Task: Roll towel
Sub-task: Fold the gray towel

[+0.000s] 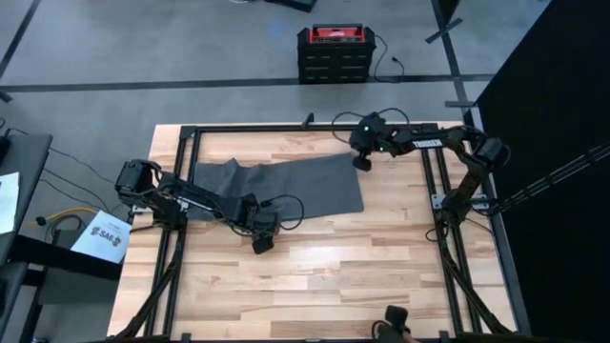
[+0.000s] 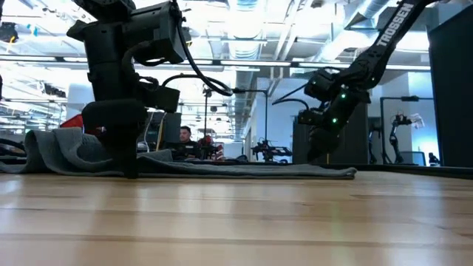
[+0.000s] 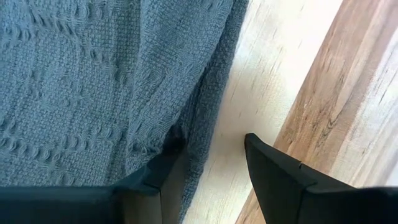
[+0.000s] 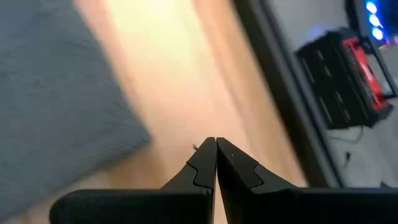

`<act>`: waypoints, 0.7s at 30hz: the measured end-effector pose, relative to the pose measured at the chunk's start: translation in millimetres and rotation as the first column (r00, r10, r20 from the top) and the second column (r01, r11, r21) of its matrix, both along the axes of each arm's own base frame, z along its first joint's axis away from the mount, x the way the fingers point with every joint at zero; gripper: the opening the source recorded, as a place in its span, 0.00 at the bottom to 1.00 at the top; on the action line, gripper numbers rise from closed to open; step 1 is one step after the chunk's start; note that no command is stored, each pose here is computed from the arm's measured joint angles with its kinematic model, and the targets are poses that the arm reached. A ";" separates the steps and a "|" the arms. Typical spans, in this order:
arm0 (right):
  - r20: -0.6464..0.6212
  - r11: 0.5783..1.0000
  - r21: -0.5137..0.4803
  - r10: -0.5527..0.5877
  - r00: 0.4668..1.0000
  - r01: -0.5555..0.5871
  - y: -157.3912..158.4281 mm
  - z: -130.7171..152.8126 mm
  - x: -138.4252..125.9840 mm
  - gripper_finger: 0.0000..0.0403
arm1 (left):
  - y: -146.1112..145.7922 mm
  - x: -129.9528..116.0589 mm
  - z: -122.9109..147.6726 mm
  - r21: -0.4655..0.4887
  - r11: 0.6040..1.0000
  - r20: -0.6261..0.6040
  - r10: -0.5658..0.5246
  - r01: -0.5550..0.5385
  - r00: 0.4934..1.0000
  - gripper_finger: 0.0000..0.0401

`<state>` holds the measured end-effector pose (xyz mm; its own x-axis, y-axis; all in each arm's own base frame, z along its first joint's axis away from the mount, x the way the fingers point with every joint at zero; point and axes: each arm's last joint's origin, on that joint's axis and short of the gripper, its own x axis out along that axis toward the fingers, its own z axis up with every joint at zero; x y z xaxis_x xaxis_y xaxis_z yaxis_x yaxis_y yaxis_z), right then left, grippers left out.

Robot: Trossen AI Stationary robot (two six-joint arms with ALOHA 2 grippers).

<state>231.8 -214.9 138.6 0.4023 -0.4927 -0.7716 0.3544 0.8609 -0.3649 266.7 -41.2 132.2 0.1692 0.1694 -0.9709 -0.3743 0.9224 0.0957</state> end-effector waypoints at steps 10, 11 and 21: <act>0.184 0.920 0.235 0.274 0.944 -0.313 27.9 -1.1 22.2 0.00 | -0.1 0.3 0.2 0.022 0.998 -0.006 -0.056 0.056 0.998 0.38; 0.153 0.923 0.251 0.259 0.954 -0.291 25.9 -9.3 24.1 0.00 | -0.1 0.4 0.2 0.024 0.998 -0.006 -0.062 0.062 0.998 0.38; 0.096 0.960 0.192 0.189 0.977 -0.205 11.1 -5.1 37.5 0.00 | -1.0 0.0 0.2 0.033 0.998 -0.006 -0.056 0.056 0.998 0.38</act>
